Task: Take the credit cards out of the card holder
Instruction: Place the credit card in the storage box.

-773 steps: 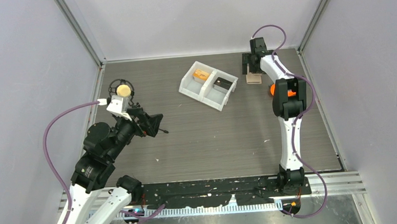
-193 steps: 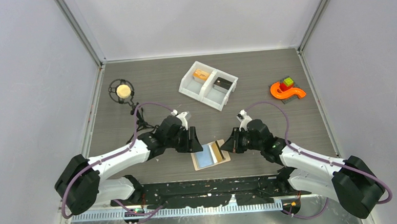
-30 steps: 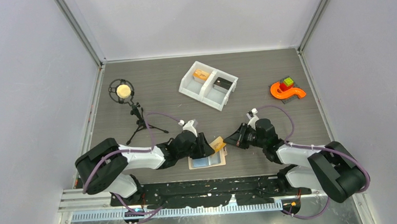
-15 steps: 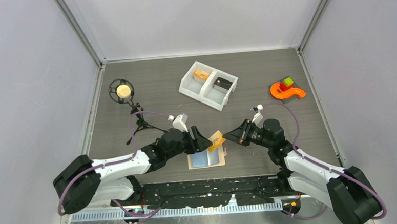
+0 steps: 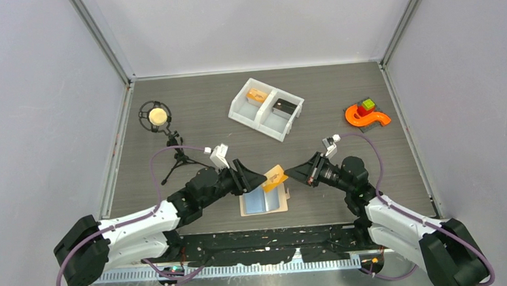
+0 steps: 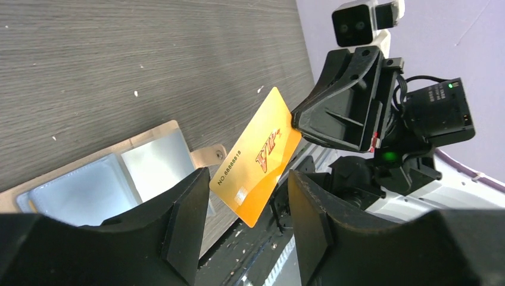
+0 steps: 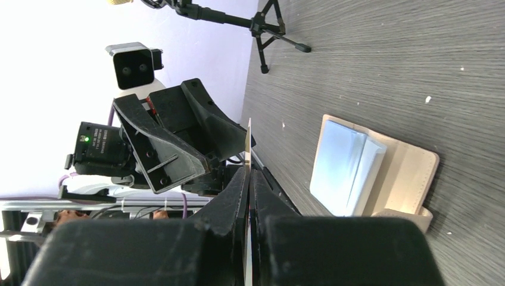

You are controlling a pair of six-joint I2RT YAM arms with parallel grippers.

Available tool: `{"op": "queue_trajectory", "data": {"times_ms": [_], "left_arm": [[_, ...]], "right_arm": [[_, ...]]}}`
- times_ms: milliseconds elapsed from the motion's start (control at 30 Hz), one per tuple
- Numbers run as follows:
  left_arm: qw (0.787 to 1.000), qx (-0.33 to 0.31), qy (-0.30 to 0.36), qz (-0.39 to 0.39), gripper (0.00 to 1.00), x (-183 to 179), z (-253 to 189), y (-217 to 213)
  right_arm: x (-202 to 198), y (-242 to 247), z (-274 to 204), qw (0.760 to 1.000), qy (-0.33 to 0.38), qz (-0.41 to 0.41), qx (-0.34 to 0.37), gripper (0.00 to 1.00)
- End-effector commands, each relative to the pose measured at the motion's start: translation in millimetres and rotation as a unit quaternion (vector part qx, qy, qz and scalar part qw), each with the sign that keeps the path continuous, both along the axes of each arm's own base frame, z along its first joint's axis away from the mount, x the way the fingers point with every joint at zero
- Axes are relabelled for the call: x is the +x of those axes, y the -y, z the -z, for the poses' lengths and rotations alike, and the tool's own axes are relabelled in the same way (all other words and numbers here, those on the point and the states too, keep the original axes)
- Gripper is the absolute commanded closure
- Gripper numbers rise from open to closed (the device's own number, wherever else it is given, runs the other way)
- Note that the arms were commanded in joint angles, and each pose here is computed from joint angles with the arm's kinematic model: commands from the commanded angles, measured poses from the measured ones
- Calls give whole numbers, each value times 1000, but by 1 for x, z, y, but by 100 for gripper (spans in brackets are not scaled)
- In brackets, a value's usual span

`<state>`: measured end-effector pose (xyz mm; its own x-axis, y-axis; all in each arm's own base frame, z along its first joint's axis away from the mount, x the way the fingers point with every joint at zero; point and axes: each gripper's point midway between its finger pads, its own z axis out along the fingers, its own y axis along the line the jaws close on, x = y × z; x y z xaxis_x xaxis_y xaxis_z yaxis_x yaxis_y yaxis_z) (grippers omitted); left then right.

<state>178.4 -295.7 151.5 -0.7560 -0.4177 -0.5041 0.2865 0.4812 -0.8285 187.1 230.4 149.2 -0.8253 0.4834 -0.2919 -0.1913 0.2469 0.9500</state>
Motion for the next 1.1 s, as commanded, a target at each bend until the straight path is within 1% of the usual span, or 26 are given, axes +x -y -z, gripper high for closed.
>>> {"op": "queue_trajectory", "data": {"times_ms": [0, 200, 233, 300, 400, 467, 500, 533, 567, 600, 633, 667, 700, 800, 833, 867, 900, 967, 1067], "left_arm": [[998, -52, 20, 14, 47, -2, -28, 6], [998, -54, 15, 21, 46, -2, -23, 10], [998, -59, 14, 24, 49, -3, -23, 11], [997, -72, 16, 27, 58, -4, -25, 12], [997, -76, 17, 30, 77, -4, -26, 10], [996, -78, 18, 34, 87, -6, -26, 8], [996, -78, 20, 39, 92, -8, -26, 7], [996, -78, 22, 42, 97, -9, -26, 6], [996, -75, 23, 46, 100, -10, -25, 5], [996, -74, 25, 51, 100, -12, -26, 4], [996, -70, 27, 56, 100, -14, -25, 2], [995, -67, 29, 64, 100, -17, -25, 1], [995, -64, 32, 72, 100, -19, -26, 1], [993, -58, 35, 102, 100, -28, -27, -1], [991, -58, 35, 112, 100, -32, -28, -1], [990, -57, 35, 121, 100, -35, -29, -1], [990, -55, 36, 128, 100, -37, -29, -1], [988, -50, 35, 139, 100, -41, -30, -1], [987, -41, 36, 150, 100, -42, -30, 1]], "right_arm": [[-2, -3, -21, 999, 26, -13, 36, 95], [-5, -5, -28, 997, 23, -20, 66, 95], [-6, -5, -28, 997, 19, -22, 69, 95], [-7, -5, -27, 997, 19, -24, 69, 95], [-8, -6, -24, 997, 23, -31, 61, 95], [-14, -9, -24, 996, 45, -55, 50, 95], [-15, -9, -24, 995, 54, -63, 47, 94], [-20, -11, -26, 993, 74, -82, 38, 91], [-22, -13, -24, 992, 77, -93, 31, 89], [-25, -14, -27, 988, 100, -112, 23, 84], [-26, -15, -26, 988, 98, -121, 14, 82], [-29, -16, -25, 984, 115, -134, 4, 77], [-29, -16, -26, 984, 115, -138, -3, 75], [-31, -16, -27, 977, 144, -156, -27, 73], [-32, -16, -30, 976, 143, -160, -34, 71], [-33, -16, -30, 972, 159, -168, -43, 69], [-34, -15, -32, 971, 158, -173, -49, 67], [-36, -15, -35, 963, 178, -189, -64, 64], [-39, -14, -32, 960, 174, -202, -80, 63]]}}
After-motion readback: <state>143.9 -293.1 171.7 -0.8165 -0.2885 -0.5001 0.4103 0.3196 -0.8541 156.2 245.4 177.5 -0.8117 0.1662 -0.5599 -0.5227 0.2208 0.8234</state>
